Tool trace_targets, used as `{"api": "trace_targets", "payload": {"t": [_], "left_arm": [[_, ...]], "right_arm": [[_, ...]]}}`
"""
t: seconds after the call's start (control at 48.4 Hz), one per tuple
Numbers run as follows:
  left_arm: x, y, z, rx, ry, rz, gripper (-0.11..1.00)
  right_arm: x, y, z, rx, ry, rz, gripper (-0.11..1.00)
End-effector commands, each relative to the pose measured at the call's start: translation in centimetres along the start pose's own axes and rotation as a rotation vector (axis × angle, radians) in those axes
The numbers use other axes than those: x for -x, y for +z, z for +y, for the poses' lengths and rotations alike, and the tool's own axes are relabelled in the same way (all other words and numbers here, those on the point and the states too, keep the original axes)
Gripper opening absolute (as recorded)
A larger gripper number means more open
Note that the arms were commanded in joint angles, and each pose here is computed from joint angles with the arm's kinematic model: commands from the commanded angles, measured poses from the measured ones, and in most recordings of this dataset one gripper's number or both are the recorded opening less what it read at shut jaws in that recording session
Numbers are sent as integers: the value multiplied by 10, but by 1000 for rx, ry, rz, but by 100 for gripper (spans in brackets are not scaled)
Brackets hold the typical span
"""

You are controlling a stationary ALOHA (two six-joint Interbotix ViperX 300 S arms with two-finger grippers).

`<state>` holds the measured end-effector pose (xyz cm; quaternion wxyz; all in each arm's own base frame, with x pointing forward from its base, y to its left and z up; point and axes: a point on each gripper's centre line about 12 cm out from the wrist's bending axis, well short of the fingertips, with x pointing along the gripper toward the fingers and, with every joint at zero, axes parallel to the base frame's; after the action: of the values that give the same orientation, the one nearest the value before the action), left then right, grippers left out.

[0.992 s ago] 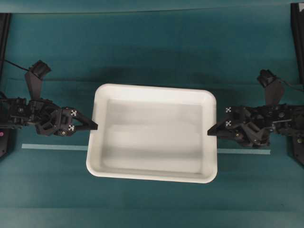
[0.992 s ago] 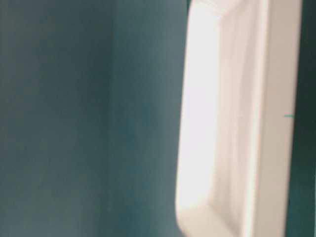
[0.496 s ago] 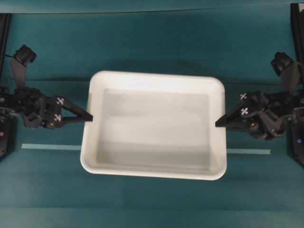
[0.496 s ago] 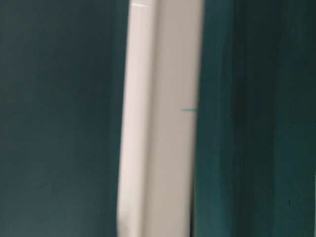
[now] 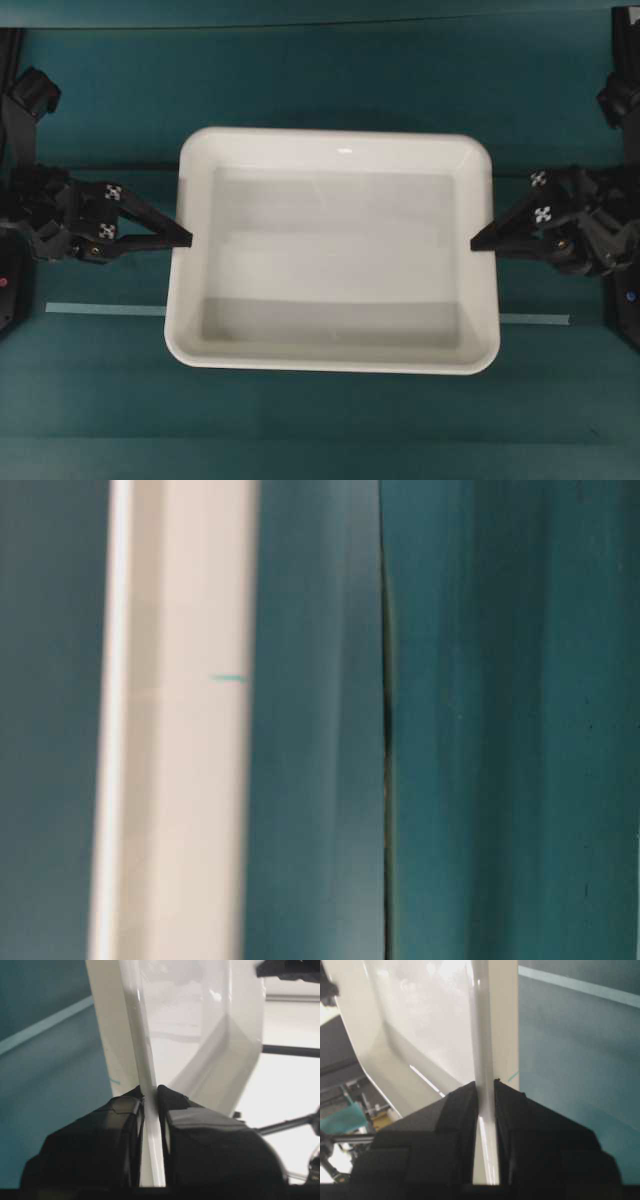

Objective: Lift the white case with both hands.
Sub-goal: 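Lift the tray upward with both grippers holding its rims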

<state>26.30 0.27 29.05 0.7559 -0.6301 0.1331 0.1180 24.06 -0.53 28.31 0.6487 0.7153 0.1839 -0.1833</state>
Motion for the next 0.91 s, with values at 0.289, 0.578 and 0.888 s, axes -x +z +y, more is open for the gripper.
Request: {"api": "trace_targets", "payload": {"t": [0.289,0.578,0.888], "left_arm": [[21,12,-57,18,-105,-23,8],[41,19,-79,33,-124,-38,8],[55,24,-103,37,-148,-47,6]], "right_arm": [[35,-5,55,4,72,16,11],[55,-7,86,-3,133,19,10],[78,-7,99,-4,153,13,10]]}}
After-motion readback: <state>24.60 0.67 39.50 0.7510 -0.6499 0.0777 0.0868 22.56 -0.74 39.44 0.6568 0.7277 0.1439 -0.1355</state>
